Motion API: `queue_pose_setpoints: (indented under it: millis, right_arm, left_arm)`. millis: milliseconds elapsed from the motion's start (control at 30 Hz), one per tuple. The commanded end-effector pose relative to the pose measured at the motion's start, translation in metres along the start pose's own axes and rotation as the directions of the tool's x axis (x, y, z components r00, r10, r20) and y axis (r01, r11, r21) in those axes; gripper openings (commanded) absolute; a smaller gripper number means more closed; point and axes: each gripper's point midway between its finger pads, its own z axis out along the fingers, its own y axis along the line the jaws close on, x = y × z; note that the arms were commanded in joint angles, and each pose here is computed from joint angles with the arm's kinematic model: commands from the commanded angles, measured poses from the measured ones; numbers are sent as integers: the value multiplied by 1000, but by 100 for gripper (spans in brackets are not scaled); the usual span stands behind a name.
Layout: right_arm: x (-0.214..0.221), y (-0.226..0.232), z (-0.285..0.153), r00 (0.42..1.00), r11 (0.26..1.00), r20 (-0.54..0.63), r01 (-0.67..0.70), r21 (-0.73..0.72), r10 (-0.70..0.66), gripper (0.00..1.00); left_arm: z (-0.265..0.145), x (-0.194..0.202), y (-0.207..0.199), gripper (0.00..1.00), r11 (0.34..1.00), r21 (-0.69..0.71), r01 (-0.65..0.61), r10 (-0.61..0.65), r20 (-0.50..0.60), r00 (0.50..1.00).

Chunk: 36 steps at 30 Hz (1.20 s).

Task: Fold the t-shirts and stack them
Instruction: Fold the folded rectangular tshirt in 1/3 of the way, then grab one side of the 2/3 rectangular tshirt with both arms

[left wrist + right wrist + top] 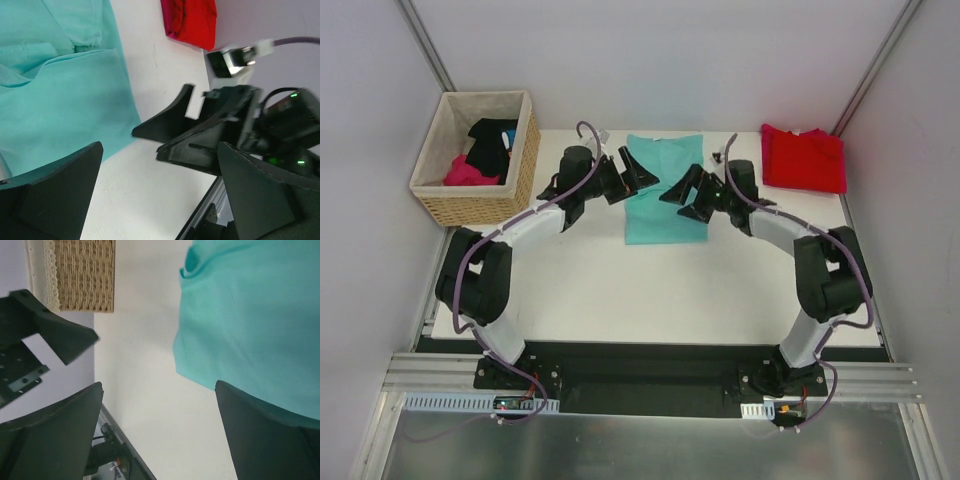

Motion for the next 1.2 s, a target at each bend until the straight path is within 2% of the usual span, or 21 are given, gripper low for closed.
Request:
queue_pose_setpoints:
  millis: [0, 33, 100, 367, 600, 800, 967, 1167]
  right_arm:
    - [-6, -14, -50, 967, 883, -101, 257, 393, -236, 100]
    - [-21, -8, -54, 949, 848, -104, 312, 429, -297, 100]
    - [-24, -32, -69, 949, 773, -139, 311, 554, -282, 100]
    - [-15, -85, -61, 960, 715, -179, 278, 641, -213, 100]
    - [-9, -99, -47, 965, 730, -197, 261, 632, -175, 100]
    - [-15, -78, -48, 966, 759, -171, 258, 597, -194, 100]
    - [-23, -73, -52, 965, 742, -157, 264, 616, -212, 100]
    - [-25, -51, -47, 964, 788, -137, 264, 556, -227, 100]
  left_arm:
    - [-8, 13, 4, 99, 1000, -19, 8, -9, -30, 1000]
    - [-7, 22, 10, 99, 999, -33, 13, -15, -45, 999]
    - [-4, 31, 19, 99, 999, -53, 11, -14, -63, 998]
    - [19, 60, 69, 99, 990, -142, 9, -29, -141, 990]
    - [34, 68, 88, 99, 987, -158, 23, -48, -158, 986]
    - [34, 62, 82, 99, 989, -145, 17, -39, -148, 988]
    - [35, 60, 80, 99, 990, -141, 17, -38, -146, 989]
    - [32, 57, 73, 99, 991, -131, 15, -33, -136, 990]
